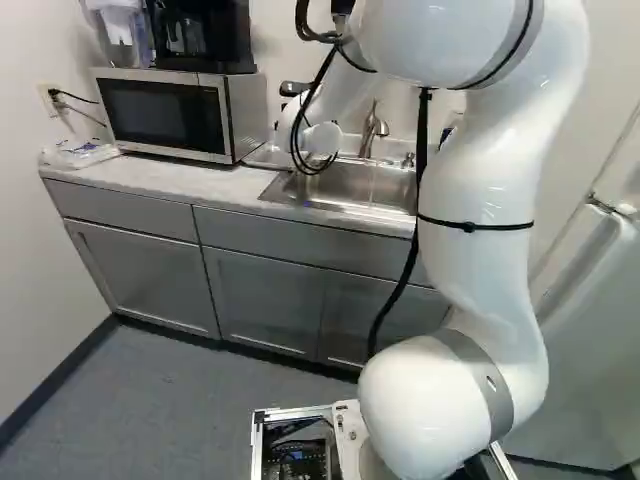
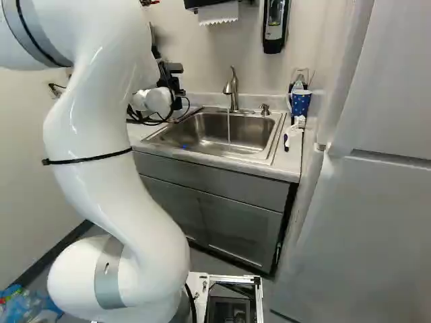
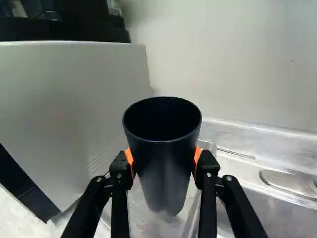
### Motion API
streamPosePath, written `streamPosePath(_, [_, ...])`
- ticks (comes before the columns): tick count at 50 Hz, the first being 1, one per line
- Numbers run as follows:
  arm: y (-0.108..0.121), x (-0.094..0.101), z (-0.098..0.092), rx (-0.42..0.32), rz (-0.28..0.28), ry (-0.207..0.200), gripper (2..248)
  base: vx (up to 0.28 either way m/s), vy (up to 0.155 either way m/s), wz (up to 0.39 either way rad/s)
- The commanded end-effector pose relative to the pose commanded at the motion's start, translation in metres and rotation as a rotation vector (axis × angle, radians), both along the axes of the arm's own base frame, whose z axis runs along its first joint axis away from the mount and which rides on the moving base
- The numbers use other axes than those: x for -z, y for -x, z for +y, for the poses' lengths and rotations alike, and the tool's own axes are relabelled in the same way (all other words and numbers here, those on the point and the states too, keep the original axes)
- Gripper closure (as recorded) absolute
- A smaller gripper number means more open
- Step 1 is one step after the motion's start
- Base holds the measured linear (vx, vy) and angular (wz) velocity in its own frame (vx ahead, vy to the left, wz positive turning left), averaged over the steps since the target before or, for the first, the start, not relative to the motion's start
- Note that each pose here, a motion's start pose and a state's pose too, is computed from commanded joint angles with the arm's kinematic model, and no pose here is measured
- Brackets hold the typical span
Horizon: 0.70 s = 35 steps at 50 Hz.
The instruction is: Rinse the cup and place it in the tray
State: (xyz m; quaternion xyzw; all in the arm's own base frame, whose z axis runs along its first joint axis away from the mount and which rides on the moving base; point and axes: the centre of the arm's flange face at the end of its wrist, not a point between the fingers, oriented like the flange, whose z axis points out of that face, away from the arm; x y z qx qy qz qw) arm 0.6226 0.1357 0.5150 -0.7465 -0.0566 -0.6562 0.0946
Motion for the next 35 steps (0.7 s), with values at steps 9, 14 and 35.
streamPosePath(9, [-0.018,0.012,0.006,-0.004,0.007,0.001,124,0.0,0.0,0.0])
streamPosePath(14, [-0.028,0.019,0.009,-0.004,0.01,0.002,124,0.0,0.0,0.0])
streamPosePath(35, [-0.046,0.038,0.012,-0.002,0.024,0.005,124,0.0,0.0,0.0])
